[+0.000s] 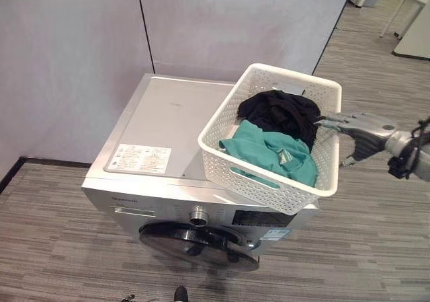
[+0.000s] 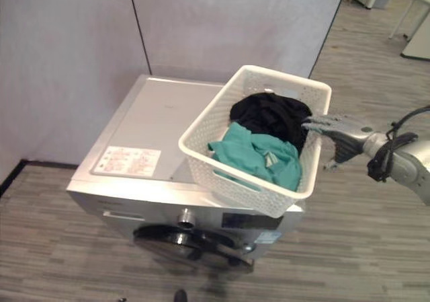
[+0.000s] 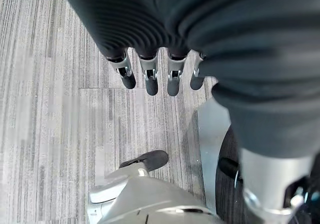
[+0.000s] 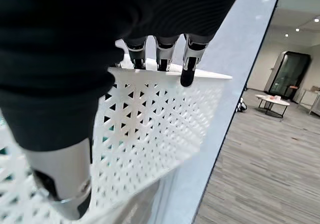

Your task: Grab the laundry basket,head to the washer,open it,put in the laundry and shut it.

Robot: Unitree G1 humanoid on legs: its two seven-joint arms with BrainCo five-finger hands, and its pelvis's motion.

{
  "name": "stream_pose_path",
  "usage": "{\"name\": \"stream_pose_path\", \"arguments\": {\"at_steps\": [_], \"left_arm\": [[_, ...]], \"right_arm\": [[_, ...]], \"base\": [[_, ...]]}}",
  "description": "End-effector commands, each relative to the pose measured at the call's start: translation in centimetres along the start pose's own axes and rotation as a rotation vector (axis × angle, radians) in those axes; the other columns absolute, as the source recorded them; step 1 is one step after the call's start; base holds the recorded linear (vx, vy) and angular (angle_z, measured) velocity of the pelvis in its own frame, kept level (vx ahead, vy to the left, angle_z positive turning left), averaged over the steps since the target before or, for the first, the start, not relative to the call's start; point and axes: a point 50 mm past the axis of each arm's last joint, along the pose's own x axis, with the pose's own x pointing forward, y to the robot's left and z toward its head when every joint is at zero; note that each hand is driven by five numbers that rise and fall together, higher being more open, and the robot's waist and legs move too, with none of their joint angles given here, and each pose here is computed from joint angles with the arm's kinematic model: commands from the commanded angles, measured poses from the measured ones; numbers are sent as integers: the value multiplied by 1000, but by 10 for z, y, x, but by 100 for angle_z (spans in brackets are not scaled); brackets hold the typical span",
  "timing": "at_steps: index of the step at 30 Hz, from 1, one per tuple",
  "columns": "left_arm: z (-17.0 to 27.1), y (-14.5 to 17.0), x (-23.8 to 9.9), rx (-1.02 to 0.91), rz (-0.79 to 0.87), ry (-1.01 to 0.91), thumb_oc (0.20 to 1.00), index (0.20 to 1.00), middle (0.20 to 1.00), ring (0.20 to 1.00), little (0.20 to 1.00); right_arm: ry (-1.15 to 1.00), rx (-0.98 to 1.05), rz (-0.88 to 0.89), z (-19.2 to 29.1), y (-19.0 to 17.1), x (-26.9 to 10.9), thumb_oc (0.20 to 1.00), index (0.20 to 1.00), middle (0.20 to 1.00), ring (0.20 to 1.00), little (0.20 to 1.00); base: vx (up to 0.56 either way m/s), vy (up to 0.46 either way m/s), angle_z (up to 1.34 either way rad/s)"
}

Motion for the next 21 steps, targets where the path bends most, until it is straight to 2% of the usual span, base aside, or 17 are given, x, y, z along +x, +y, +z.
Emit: {"name": "stream_pose_path", "arguments": {"at_steps": [1, 3, 5, 6, 9, 21], "left_arm": [[0, 15, -1, 30, 31, -6, 1000, 1000, 1000, 1000, 1000], [0, 14, 0, 23, 31, -9, 1000, 1000, 1000, 1000, 1000], [0, 12, 0, 25, 25, -6, 1000, 1000, 1000, 1000, 1000], [-1, 12, 0, 24, 25, -6, 1000, 1000, 1000, 1000, 1000], [-3, 13, -1, 28, 24, 0, 1000, 1000, 1000, 1000, 1000], [-1, 20, -1, 31, 51, 5, 1000, 1000, 1000, 1000, 1000]], "right_arm": [[-54, -12, -53, 12, -6, 12, 1000, 1000, 1000, 1000, 1000], [-60, -17, -41, 14, -4, 14, 1000, 1000, 1000, 1000, 1000], [-64, -10, -39, 15, -6, 16, 489, 489, 489, 489, 489], [-65, -11, -39, 16, -6, 17, 451, 451, 451, 451, 451], [-56, -9, -47, 15, -7, 19, 200, 200, 200, 200, 200], [-115, 63, -114, 29, -28, 29, 200, 200, 200, 200, 200]], "base": [[32, 13, 0], [0, 0, 0], [0, 0, 0], [0, 0, 0], [0, 0, 0], [3, 1, 1]]}}
